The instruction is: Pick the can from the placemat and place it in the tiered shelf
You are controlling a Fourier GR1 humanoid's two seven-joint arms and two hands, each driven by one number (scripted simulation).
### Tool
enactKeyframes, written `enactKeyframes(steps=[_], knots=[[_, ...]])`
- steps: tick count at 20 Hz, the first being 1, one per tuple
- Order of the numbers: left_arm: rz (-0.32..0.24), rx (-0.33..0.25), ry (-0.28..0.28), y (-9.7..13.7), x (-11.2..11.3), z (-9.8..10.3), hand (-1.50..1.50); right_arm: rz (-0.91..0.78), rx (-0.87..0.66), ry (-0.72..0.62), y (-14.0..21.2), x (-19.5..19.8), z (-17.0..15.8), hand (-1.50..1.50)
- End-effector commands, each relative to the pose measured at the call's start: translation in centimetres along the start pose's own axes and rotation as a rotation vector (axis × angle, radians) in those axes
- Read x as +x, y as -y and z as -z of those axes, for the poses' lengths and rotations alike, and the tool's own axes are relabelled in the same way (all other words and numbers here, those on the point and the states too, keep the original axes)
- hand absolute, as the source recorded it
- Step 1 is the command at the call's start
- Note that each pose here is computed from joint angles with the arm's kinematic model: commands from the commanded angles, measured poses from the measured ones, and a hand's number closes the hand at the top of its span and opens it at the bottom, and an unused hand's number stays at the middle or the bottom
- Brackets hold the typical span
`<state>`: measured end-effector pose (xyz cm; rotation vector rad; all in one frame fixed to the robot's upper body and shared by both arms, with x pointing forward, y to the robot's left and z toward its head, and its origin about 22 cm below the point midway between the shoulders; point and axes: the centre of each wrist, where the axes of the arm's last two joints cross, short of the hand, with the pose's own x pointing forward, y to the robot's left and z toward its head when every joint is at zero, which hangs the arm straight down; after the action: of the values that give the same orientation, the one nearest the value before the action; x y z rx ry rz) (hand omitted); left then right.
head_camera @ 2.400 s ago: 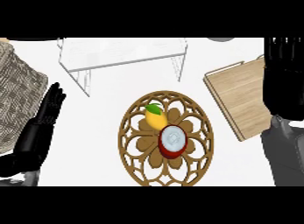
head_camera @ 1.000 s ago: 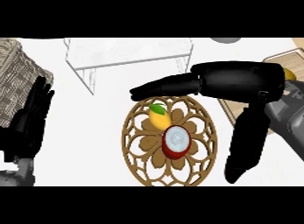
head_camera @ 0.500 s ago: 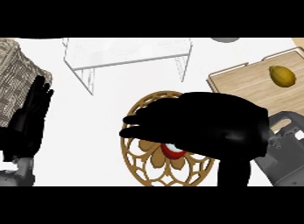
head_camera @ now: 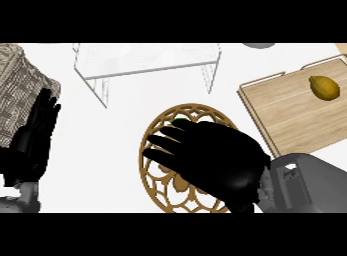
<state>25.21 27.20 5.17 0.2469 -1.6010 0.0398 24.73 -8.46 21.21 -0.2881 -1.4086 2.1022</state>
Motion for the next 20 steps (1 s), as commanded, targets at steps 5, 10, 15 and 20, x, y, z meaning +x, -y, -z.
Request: enactKeyframes(steps=[5, 10, 15, 20], knots=[[0.004, -0.006, 0.003, 0.1, 0.6, -0.1, 0.0, -0.004, -0.002, -0.066, -1.9, -2.2, 2.4, -1.5], [0.01, -0.01, -0.001, 0.8, 0.0, 0.7, 0.0, -0.005, 0.003, -0.059, -3.8, -3.0, 2.9, -1.5], [-0.001, -0.025, 0.0, -0.7, 0.9, -0.2, 0.0, -0.024, 0.021, -0.07, -5.2, -4.6, 2.1, -1.5], [-0.012, -0.007, -0.002, 0.6, 1.9, 0.7, 0.0, 0.006, 0.016, -0.046, -5.1, -5.6, 3.8, -1.5]])
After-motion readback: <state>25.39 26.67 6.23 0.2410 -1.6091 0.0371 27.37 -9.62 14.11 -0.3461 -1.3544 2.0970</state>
